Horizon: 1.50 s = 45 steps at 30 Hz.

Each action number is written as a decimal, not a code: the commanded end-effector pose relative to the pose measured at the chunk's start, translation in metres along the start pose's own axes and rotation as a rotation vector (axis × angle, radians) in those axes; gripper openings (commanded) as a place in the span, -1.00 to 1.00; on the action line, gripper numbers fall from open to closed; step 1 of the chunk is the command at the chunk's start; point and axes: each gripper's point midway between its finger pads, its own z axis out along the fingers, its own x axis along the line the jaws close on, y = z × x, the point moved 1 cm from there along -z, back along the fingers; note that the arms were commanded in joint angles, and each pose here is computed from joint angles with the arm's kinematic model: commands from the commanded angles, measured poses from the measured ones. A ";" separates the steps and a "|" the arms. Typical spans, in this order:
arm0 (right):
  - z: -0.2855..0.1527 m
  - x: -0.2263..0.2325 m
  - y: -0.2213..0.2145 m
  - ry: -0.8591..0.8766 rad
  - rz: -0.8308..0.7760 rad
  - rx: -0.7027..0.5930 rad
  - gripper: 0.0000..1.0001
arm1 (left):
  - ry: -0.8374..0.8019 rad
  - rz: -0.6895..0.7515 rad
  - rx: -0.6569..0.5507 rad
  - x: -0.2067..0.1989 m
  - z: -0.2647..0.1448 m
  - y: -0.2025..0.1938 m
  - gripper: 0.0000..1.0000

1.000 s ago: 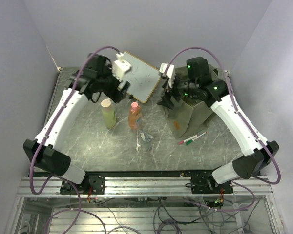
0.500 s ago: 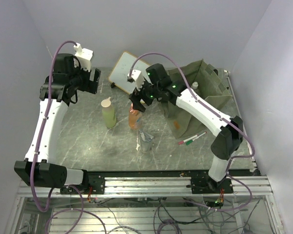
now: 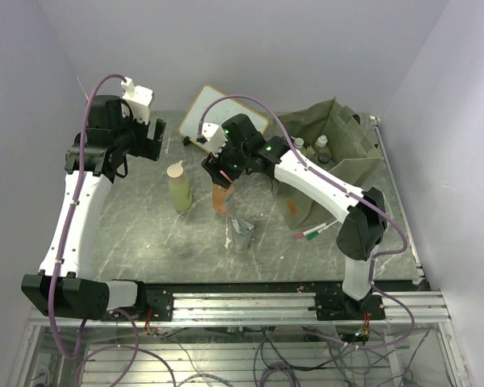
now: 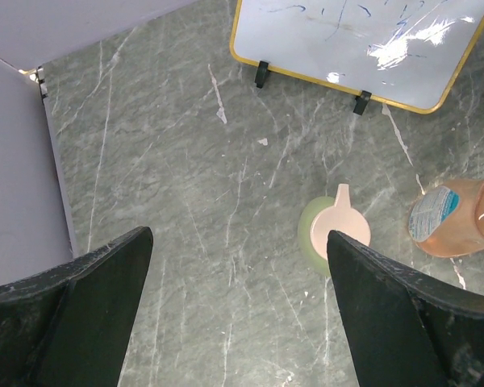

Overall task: Place the personal care products into the canvas bag
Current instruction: Pick up the care product from the center of the board.

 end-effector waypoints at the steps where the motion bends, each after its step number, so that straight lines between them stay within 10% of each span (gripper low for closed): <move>1: -0.002 -0.003 0.006 -0.016 0.006 -0.009 0.21 | 0.037 0.011 -0.059 0.008 -0.006 0.012 1.00; 45: 0.004 -0.005 -0.004 -0.021 -0.013 0.039 -0.20 | 0.069 0.021 -0.082 0.013 -0.010 0.013 0.98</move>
